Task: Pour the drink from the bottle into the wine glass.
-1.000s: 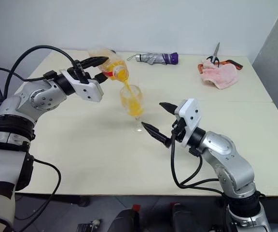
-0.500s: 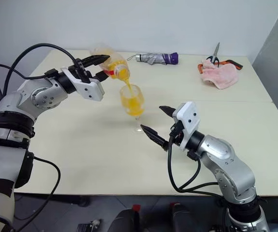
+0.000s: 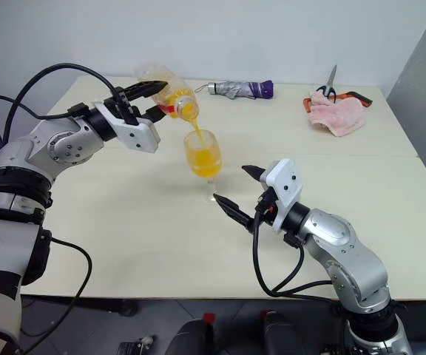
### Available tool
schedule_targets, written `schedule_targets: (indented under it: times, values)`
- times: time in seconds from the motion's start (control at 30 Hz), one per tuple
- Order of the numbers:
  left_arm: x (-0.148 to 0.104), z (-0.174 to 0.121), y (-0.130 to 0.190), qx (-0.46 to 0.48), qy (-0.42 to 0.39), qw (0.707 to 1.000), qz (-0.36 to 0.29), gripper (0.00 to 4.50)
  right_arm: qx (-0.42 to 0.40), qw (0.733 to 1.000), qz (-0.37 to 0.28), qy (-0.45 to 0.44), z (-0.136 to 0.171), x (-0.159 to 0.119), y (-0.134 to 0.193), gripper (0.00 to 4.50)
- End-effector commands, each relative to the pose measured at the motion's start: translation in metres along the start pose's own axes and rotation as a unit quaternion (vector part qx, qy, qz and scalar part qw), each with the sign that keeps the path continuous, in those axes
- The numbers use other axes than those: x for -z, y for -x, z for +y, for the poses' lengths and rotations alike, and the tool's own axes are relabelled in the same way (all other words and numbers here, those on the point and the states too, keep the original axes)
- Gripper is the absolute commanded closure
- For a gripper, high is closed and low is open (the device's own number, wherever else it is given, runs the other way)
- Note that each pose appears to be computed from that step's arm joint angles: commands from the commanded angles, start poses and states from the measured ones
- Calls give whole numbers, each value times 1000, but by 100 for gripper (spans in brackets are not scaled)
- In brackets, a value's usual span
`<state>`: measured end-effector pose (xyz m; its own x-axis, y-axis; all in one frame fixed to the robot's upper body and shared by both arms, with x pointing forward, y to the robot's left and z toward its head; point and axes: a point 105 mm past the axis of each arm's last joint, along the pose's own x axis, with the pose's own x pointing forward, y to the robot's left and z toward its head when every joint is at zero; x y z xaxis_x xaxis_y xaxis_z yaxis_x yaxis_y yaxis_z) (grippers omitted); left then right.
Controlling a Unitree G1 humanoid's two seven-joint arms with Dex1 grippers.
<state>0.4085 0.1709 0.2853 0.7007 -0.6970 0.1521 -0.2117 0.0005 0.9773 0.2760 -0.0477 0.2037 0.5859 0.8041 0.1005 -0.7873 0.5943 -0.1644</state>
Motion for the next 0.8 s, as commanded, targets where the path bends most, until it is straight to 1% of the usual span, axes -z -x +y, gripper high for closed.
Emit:
schedule_targets:
  times: [0.03, 0.23, 0.37, 0.47, 0.63, 0.8]
  values:
    - [0, 29, 0, -38, -23, 999, -6, 283, -5, 1000, -22, 12, 6, -11, 0, 0]
    - [0, 30, -1, -39, -22, 999, -5, 283, -5, 1000, -22, 11, 6, -10, -1, 0]
    - [2, 28, -2, -43, -3, 999, 1, 283, -6, 1000, -22, 10, 6, -11, -1, 0]
    - [1, 27, -4, -53, 20, 998, 1, 283, -7, 1000, -22, 10, 7, -11, 0, 0]
    - [-4, 26, -7, -55, 33, 998, -8, 283, -8, 1000, -21, 9, 7, -11, 0, 0]
    - [-4, 20, -6, -73, 104, 992, -2, 283, -17, 1000, -20, 9, 9, -11, -1, 0]
